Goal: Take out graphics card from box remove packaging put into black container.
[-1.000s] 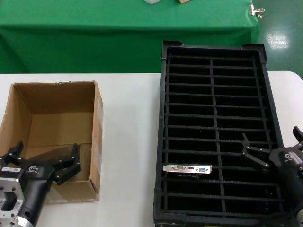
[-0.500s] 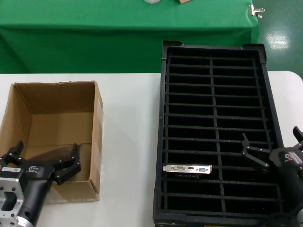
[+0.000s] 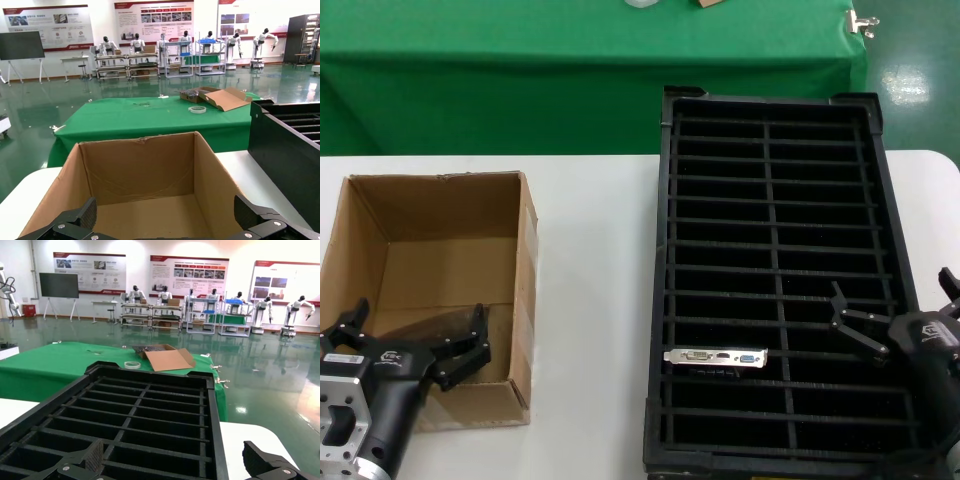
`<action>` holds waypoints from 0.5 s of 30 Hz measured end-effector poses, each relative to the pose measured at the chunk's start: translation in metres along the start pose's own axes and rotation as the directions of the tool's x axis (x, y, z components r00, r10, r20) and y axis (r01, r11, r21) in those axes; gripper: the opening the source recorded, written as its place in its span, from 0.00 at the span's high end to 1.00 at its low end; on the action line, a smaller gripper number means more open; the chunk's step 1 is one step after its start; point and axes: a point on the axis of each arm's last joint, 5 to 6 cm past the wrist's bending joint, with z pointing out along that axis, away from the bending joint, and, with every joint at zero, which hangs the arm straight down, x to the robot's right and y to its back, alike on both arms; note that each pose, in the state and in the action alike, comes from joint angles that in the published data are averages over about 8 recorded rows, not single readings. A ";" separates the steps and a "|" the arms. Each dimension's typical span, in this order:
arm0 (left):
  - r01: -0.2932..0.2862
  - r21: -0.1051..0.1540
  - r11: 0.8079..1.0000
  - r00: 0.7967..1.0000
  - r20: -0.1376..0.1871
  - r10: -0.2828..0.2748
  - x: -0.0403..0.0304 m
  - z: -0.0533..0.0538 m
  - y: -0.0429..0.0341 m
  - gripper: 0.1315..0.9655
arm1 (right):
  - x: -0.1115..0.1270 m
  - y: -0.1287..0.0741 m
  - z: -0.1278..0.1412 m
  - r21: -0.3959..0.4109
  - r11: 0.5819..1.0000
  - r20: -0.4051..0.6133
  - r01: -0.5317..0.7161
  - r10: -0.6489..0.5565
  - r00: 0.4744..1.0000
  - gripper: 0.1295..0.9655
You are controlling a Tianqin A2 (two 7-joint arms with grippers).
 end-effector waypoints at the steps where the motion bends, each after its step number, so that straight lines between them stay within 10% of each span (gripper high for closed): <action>1: 0.000 0.000 1.000 1.000 0.000 0.000 0.0000 0.000 0.0000 0.00 | 0.000 0.000 0.000 0.000 1.000 0.000 0.000 0.000 1.000 0.00; 15: 0.000 0.000 1.000 1.000 0.000 0.000 0.0000 0.000 0.0000 0.00 | 0.000 0.000 0.000 0.000 1.000 0.000 0.000 0.000 1.000 0.00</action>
